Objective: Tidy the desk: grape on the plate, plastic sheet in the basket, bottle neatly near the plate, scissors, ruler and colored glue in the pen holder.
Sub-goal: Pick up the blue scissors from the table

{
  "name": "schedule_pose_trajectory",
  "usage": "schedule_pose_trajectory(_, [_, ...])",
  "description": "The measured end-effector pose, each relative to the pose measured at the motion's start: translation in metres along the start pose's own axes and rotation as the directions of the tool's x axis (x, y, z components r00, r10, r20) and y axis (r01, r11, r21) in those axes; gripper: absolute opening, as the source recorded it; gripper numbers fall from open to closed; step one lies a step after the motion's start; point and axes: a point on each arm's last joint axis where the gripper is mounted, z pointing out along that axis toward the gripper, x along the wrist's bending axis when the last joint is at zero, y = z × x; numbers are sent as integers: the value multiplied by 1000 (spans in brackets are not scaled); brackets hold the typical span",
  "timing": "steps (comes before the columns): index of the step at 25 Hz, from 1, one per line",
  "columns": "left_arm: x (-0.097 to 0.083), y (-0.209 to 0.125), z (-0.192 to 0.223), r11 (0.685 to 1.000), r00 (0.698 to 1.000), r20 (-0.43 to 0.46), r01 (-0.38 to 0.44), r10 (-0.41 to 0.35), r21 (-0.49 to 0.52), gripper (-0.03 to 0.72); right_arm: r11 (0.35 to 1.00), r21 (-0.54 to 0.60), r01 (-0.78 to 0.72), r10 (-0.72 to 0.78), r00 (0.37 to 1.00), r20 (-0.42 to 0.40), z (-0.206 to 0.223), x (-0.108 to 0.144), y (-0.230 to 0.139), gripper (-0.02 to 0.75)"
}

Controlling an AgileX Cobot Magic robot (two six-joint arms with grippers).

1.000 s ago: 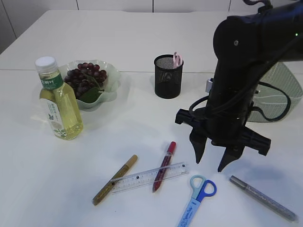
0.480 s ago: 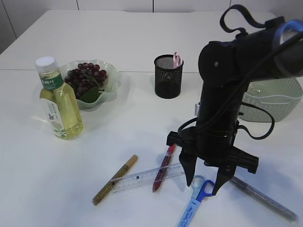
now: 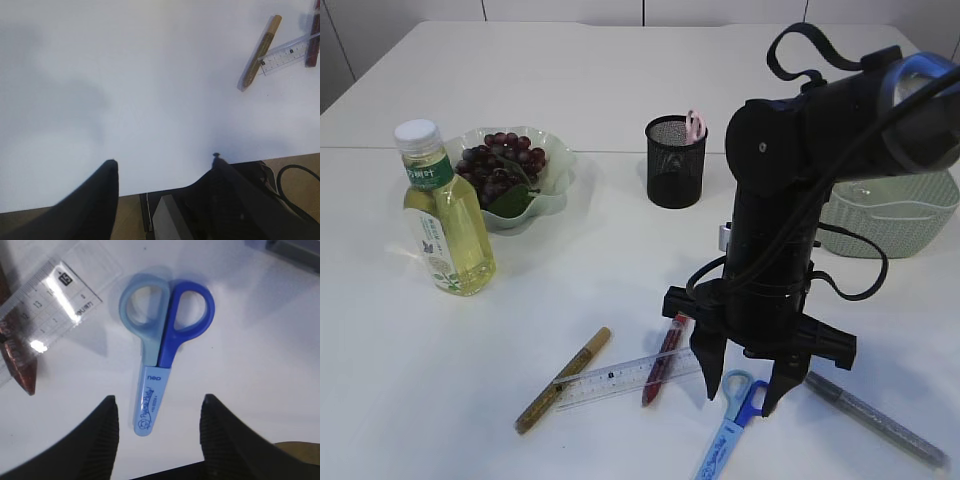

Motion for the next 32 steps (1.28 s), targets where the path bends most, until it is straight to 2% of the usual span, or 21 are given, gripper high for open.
schedule_pose_trajectory(15, [0, 0, 0, 1000, 1000, 0, 0, 0, 0, 426, 999, -35, 8, -9, 1000, -12, 0, 1, 3, 419])
schedule_pose_trajectory(21, [0, 0, 0, 1000, 1000, 0, 0, 0, 0, 426, 999, 27, -32, 32, 999, -5, 22, -10, -5, 419])
schedule_pose_trajectory(26, [0, 0, 0, 1000, 1000, 0, 0, 0, 0, 426, 999, 1, -47, 46, 996, -81, 23, -4, -3, 418])
schedule_pose_trajectory(32, [0, 0, 0, 1000, 1000, 0, 0, 0, 0, 426, 999, -20, -48, 45, 993, -107, 24, -2, -1, 419])
